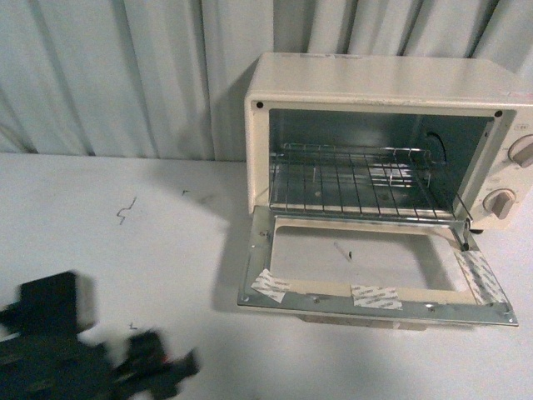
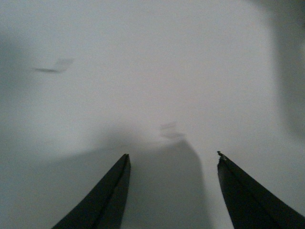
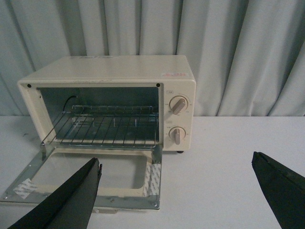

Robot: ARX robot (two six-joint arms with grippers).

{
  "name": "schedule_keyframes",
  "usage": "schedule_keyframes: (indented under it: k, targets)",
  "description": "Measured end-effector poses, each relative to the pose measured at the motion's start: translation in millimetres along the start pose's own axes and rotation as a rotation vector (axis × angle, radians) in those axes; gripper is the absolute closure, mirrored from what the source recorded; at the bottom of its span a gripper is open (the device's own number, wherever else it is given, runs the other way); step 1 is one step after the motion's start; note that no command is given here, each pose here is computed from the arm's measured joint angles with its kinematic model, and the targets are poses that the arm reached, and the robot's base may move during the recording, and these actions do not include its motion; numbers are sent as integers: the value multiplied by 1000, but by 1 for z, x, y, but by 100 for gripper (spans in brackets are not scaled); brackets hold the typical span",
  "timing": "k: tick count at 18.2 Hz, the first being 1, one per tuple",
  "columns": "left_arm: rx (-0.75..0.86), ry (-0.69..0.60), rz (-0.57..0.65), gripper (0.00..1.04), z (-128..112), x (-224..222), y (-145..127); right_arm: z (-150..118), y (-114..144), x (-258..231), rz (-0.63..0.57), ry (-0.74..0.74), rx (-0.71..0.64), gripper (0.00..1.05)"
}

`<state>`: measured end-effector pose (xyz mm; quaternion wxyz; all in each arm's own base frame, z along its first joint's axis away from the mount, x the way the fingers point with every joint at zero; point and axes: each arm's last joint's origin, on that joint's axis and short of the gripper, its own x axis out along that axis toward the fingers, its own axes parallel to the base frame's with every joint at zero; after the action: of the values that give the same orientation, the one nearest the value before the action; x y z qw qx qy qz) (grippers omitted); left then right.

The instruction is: Open oven

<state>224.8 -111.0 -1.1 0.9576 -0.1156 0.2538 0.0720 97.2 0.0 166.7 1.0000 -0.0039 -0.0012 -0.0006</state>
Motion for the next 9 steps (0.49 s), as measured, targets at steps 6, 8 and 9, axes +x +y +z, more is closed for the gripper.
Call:
schedule_keyframes:
  k: [6, 8, 9]
  targets:
    - [373, -18, -43, 103, 40, -73, 67, 0, 0, 0, 0, -1, 0, 6]
    - [335, -112, -61, 103, 56, -83, 72, 0, 0, 0, 0, -1, 0, 6]
    - [307, -188, -75, 103, 68, -87, 72, 0, 0, 0, 1, -2, 0, 6]
